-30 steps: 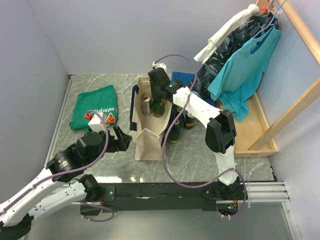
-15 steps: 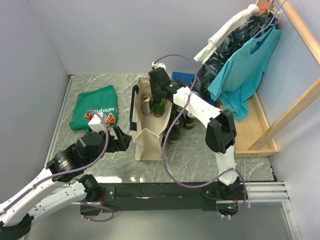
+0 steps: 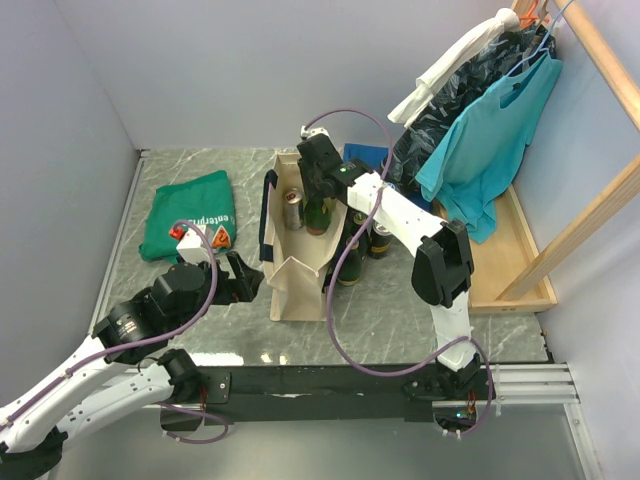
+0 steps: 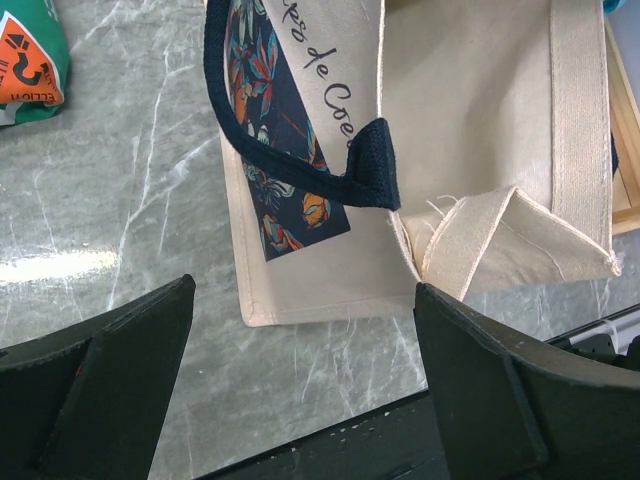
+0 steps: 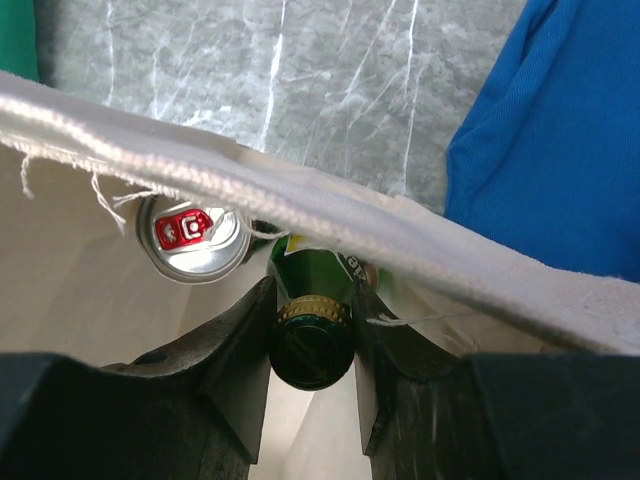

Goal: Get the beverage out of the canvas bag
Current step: Take out the drink from the canvas bag.

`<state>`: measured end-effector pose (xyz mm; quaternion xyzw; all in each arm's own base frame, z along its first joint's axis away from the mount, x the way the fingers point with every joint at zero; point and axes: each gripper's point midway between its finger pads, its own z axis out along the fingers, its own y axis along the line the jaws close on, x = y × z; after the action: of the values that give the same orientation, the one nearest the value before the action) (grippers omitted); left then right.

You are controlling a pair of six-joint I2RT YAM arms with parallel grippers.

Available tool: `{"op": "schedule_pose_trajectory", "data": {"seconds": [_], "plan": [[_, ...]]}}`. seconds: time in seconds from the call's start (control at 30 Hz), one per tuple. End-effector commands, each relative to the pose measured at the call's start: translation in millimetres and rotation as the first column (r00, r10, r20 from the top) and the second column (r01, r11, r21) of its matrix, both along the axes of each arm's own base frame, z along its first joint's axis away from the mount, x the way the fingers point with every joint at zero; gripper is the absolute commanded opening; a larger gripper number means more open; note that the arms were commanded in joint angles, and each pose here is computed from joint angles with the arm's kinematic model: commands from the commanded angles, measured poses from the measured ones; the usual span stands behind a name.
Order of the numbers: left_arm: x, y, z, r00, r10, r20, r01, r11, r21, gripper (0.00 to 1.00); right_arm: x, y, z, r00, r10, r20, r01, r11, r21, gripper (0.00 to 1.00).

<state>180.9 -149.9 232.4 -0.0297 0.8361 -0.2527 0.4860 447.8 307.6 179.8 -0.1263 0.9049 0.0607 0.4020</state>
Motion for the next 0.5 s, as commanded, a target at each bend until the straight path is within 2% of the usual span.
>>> {"op": "schedule_pose_trajectory", "data": {"seconds": [0.0,0.23,0.47], "plan": [[2,0,7,1.0,0.011,0.019,-0.011,1.0,-0.014,0.96,3,-8,107,0.978,-0.027,0.209,0.008,0.996,0.09,0.0],[2,0,7,1.0,0.012,0.021,-0.012,1.0,-0.017,0.96,-11,-11,140,0.965,-0.027,0.262,-0.003,0.993,0.115,0.0],[1,1,9,1.0,0.012,0.025,-0.012,1.0,-0.022,0.96,-17,-11,153,0.959,-0.02,0.284,-0.016,0.992,0.123,0.0]]}}
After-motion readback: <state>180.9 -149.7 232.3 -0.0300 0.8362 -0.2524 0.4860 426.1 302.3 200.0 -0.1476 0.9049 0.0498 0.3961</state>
